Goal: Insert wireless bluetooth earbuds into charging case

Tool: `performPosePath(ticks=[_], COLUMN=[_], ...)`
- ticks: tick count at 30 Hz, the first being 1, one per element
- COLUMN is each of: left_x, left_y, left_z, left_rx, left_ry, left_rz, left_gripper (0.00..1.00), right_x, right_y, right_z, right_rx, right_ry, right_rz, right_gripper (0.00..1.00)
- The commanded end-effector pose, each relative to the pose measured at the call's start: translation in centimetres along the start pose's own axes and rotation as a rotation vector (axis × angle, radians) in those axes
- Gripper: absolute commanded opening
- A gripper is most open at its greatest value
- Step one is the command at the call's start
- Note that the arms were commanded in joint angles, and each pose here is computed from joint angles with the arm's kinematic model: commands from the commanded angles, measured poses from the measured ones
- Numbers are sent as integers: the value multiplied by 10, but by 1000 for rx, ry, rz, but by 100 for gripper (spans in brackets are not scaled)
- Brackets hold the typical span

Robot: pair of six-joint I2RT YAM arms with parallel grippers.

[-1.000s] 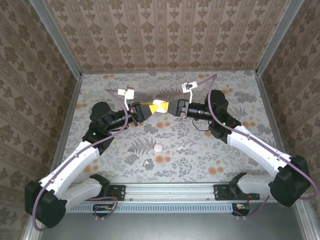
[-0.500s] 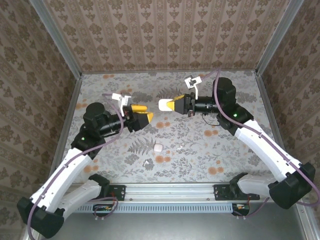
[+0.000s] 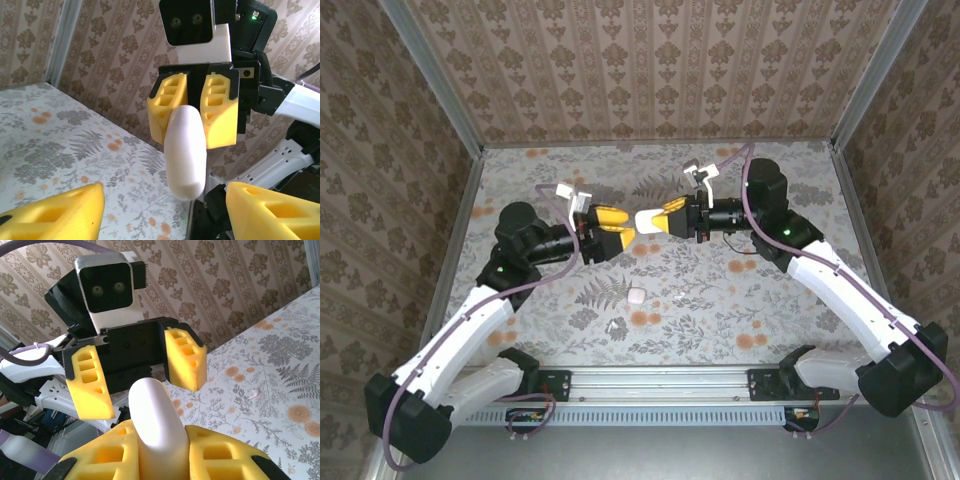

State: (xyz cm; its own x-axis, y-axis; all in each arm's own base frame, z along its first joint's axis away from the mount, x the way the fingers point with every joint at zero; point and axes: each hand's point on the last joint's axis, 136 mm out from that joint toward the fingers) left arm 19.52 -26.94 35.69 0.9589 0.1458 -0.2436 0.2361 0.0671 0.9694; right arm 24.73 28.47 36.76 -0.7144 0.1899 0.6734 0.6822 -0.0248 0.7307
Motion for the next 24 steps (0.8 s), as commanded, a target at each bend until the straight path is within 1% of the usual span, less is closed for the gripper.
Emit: performPosePath(ticks=[1, 3, 5, 13, 19, 24], left_x=[-14, -12, -11, -11, -12, -12], left_y=[13, 9, 7, 5, 7, 6], left_z=[5, 10, 13, 21, 22, 25], left_rx=[-34, -28, -32, -35, -37, -24], left_ry=[-87, -92, -101, -114, -116, -136], left_rz=[7, -5, -12, -19, -17, -27], left_gripper=[62, 57, 54, 48, 41, 40], right_x=[13, 13, 13, 12, 11, 7], right_y=[2, 4, 5, 5, 6, 9], right_z=[-1, -1, 1, 2, 4, 5], right_rx=[-11, -20, -26, -41, -53, -80], right_ry=[53, 58, 64, 61, 67, 56], right_rz=[-63, -62, -61, -58, -49, -42], right_gripper=[8, 8, 8, 8, 8, 8])
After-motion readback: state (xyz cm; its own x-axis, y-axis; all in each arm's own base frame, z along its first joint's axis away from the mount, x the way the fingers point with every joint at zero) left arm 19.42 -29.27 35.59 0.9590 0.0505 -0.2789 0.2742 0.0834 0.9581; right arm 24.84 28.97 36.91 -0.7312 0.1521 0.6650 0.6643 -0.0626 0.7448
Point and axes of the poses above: each hand's point on the last joint's axis, 136 mm out from that joint toward the fingers, its own z axis out along the fingers, its own x axis along the line the jaws close on, y = z × x, and after that the axes turned 13 degrees about z, right-handed
